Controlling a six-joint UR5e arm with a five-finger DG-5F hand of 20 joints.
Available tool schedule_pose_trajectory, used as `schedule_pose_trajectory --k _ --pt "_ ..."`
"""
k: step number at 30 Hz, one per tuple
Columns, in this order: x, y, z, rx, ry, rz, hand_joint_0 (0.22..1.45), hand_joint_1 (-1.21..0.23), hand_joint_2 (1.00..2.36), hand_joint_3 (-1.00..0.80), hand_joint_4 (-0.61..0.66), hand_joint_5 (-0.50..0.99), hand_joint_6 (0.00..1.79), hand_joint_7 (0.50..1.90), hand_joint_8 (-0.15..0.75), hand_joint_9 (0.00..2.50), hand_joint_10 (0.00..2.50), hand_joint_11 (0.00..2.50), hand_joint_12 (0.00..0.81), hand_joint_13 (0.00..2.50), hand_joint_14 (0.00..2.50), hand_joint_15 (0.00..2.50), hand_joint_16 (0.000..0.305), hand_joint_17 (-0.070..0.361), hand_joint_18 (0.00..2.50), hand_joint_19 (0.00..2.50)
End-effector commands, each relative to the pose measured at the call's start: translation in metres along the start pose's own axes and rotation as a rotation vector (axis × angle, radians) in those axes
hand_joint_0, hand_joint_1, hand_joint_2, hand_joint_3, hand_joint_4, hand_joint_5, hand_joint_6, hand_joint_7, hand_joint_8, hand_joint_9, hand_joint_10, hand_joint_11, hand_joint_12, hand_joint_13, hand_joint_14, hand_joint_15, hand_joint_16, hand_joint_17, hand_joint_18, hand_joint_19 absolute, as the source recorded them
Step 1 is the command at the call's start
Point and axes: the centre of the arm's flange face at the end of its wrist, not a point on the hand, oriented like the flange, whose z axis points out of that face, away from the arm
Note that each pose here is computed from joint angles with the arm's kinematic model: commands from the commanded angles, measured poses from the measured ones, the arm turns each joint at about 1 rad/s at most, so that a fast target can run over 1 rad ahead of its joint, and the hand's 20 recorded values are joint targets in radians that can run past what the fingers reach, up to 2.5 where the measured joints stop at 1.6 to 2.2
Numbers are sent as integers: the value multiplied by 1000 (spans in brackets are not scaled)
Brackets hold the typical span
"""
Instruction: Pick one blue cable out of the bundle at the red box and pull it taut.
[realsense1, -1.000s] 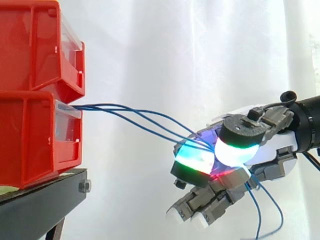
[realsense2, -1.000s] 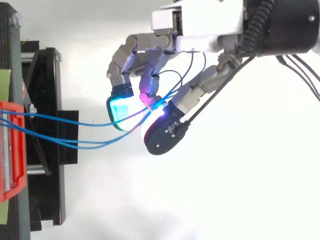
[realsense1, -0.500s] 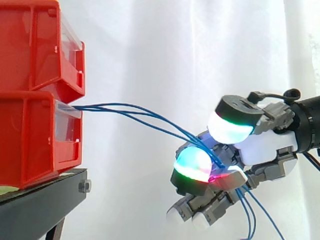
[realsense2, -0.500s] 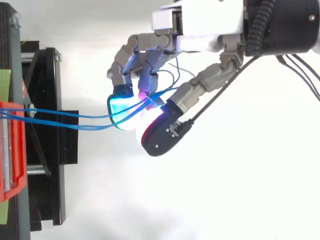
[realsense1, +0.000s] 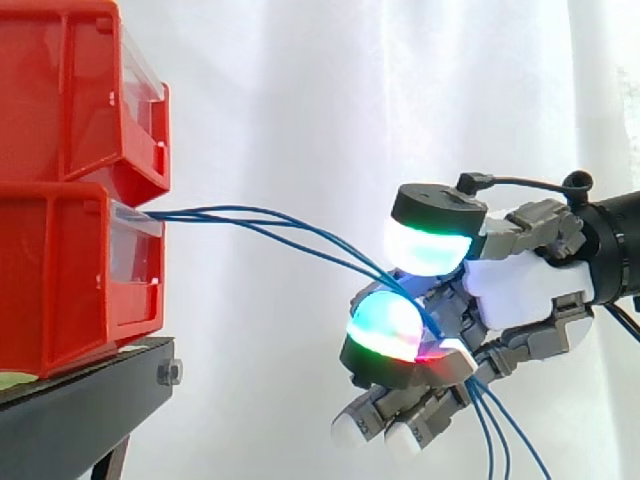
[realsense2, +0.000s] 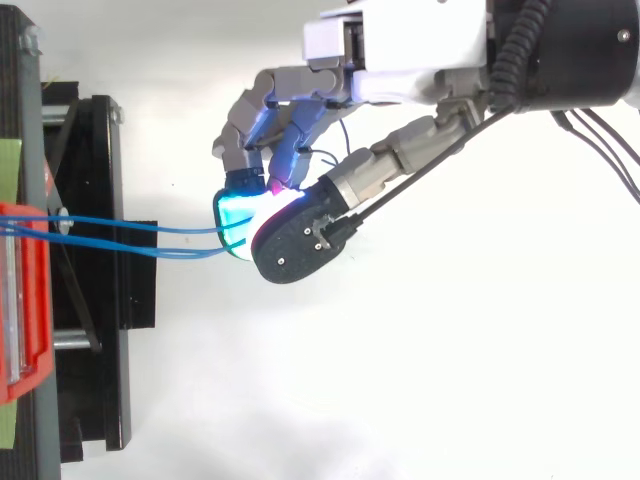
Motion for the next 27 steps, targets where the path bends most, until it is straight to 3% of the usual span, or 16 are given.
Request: schedule_pose_trajectory --k 1,10,27 --pt "1 0 0 -1 1 0 607 -628 1010 -373 133 -194 924 862 366 783 320 1164 314 289 3 65 51 114 400 189" --pt "-1 0 0 0 -2 -1 634 -712 1015 -266 126 -188 941 858 370 797 363 1152 312 322 3 59 50 113 441 179" --pt "1 0 0 1 0 -1 722 -843 1013 -327 25 -190 944 884 373 808 346 1150 316 359 1 60 49 111 496 159"
